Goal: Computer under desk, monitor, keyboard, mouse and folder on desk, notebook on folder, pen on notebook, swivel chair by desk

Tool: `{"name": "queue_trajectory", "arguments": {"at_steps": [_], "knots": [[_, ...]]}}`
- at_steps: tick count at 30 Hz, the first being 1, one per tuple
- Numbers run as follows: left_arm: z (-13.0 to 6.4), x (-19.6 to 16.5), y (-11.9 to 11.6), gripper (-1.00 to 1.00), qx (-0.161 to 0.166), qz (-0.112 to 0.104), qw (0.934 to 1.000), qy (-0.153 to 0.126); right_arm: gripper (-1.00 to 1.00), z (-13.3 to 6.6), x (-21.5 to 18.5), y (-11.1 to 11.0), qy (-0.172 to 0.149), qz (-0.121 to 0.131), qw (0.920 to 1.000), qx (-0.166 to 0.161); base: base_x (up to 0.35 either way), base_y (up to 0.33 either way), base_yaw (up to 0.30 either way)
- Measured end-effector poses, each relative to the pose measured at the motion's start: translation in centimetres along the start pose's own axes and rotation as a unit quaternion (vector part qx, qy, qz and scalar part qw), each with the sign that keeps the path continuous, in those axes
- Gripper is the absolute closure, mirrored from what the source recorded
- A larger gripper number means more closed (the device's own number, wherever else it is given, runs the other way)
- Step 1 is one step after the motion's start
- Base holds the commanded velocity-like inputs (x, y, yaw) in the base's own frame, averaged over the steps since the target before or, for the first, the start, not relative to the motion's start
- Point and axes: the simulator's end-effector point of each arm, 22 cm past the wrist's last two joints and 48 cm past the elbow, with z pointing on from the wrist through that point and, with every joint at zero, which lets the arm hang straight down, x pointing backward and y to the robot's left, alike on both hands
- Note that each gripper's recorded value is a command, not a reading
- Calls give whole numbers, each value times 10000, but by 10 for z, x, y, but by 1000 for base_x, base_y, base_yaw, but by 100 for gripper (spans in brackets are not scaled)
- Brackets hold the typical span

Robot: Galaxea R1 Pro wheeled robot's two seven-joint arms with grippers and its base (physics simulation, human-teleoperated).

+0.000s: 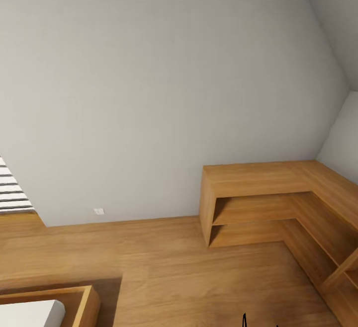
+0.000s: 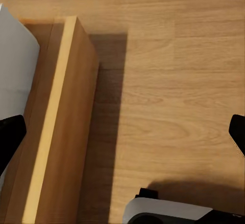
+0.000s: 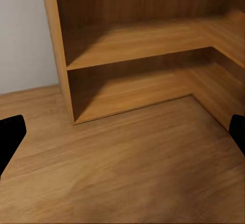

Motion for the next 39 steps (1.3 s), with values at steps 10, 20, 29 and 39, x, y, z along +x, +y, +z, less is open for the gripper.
{"name": "queue_trajectory", "arguments": {"at_steps": [10, 20, 29, 39], "knots": [[0, 0, 0, -100, 0, 1, 10000, 1, -100, 0, 0, 0, 2, 4, 10000, 1, 322, 0, 0], [0, 0, 0, -100, -2, 1, 10000, 1, -100, 0, 0, 0, -1, 2, 10000, -1, 323, 0, -93], [0, 1, 2, -100, -27, -4, 10000, 21, -100, 0, 1, 1, 14, -16, 10000, -45, 167, 0, -225], [0, 4, 3, -100, -35, 2, 10000, 62, -100, -1, 4, 5, 49, -31, 9999, -144, 8, 0, -230]]}}
